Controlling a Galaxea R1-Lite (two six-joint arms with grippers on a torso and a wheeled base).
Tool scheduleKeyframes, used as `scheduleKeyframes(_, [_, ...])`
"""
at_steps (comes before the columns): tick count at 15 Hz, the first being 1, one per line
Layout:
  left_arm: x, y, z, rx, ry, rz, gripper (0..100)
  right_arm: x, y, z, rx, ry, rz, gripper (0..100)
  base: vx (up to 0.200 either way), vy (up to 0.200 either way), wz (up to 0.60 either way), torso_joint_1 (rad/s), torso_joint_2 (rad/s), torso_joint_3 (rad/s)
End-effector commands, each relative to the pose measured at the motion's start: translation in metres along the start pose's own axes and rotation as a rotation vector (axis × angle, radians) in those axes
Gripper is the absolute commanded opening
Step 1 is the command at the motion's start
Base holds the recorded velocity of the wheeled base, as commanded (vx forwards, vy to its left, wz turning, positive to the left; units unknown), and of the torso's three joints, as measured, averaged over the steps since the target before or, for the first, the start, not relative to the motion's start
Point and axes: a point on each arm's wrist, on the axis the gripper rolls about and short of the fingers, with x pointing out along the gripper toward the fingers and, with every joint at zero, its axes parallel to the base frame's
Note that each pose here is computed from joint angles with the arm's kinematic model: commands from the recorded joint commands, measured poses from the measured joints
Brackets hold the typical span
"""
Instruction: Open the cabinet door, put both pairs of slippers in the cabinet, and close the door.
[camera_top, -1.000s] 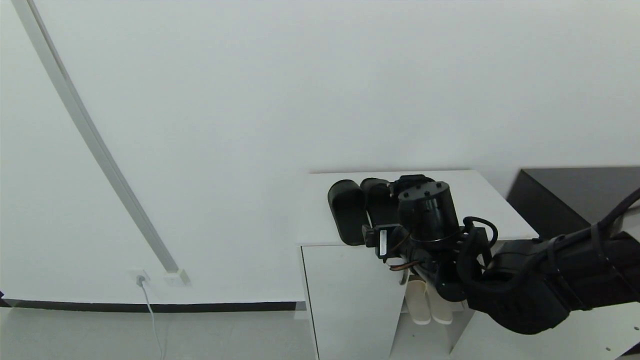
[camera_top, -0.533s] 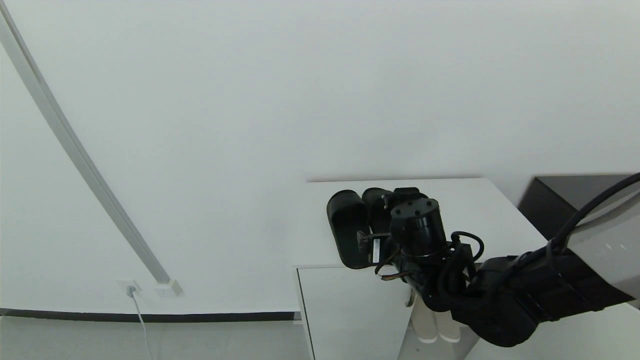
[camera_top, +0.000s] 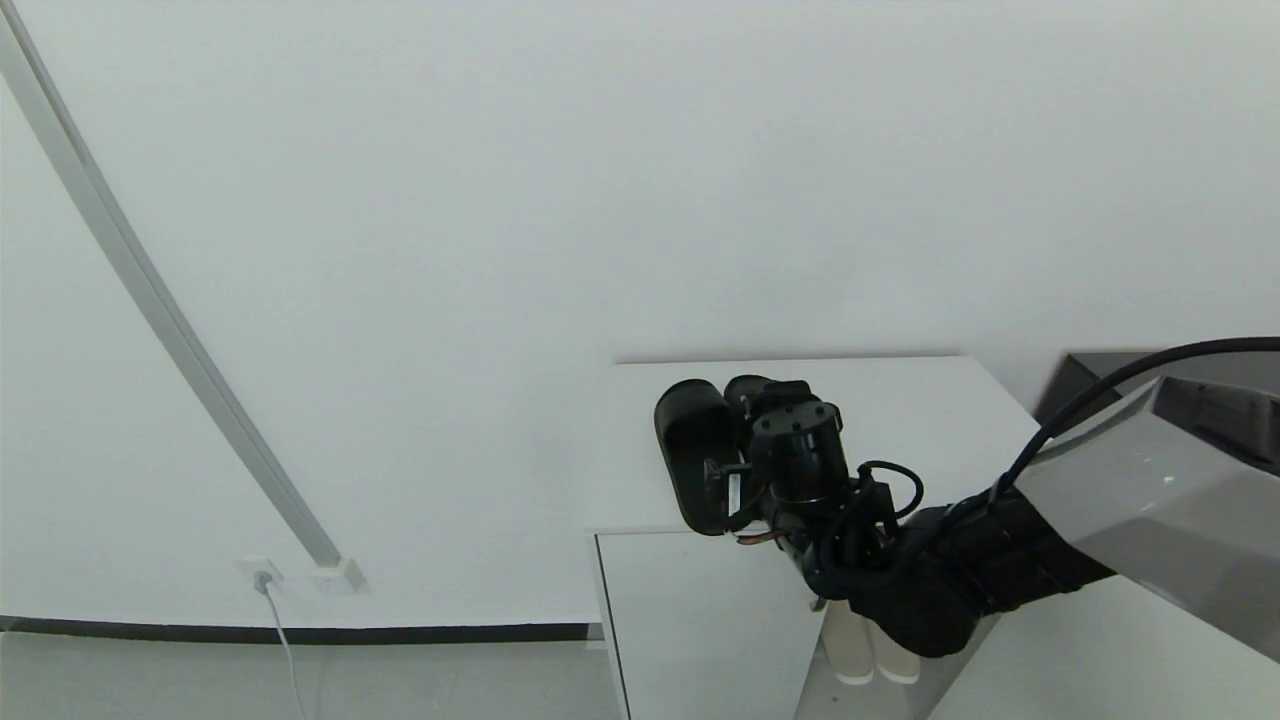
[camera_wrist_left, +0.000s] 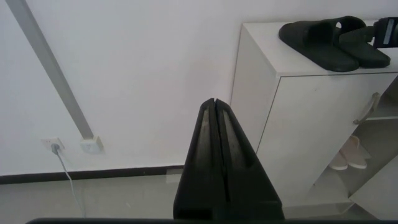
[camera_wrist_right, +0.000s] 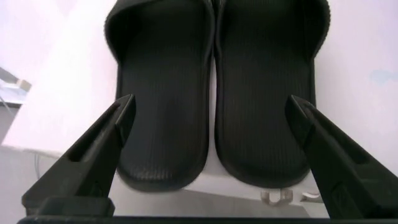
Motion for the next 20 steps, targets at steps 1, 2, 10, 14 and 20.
scheduleKeyframes(1, [0.000,0.000,0.000,0.000,0.002,0.000,0,0.013,0.001,-0.008,-0.003,0.008,-0.010,100,0.000,0.000,0.00,0.000,0.00,0.000])
scheduleKeyframes(2, [0.000,0.000,0.000,-0.002,0.000,0.000,0,0.015,0.002,-0.007,0.000,0.005,-0.008,100,0.000,0.000,0.00,0.000,0.00,0.000])
scheduleKeyframes(10, [0.000,0.000,0.000,-0.002,0.002,0.000,0,0.056,-0.004,-0.009,-0.013,-0.056,-0.032,100,0.000,0.000,0.00,0.000,0.00,0.000])
scheduleKeyframes(14, [0.000,0.000,0.000,-0.003,0.000,0.001,0,0.081,0.003,-0.013,-0.023,-0.095,-0.021,100,0.000,0.000,0.00,0.000,0.00,0.000])
scheduleKeyframes(20, [0.000,0.000,0.000,-0.009,0.002,0.001,0,0.098,0.000,-0.009,-0.026,-0.128,-0.037,100,0.000,0.000,0.00,0.000,0.00,0.000])
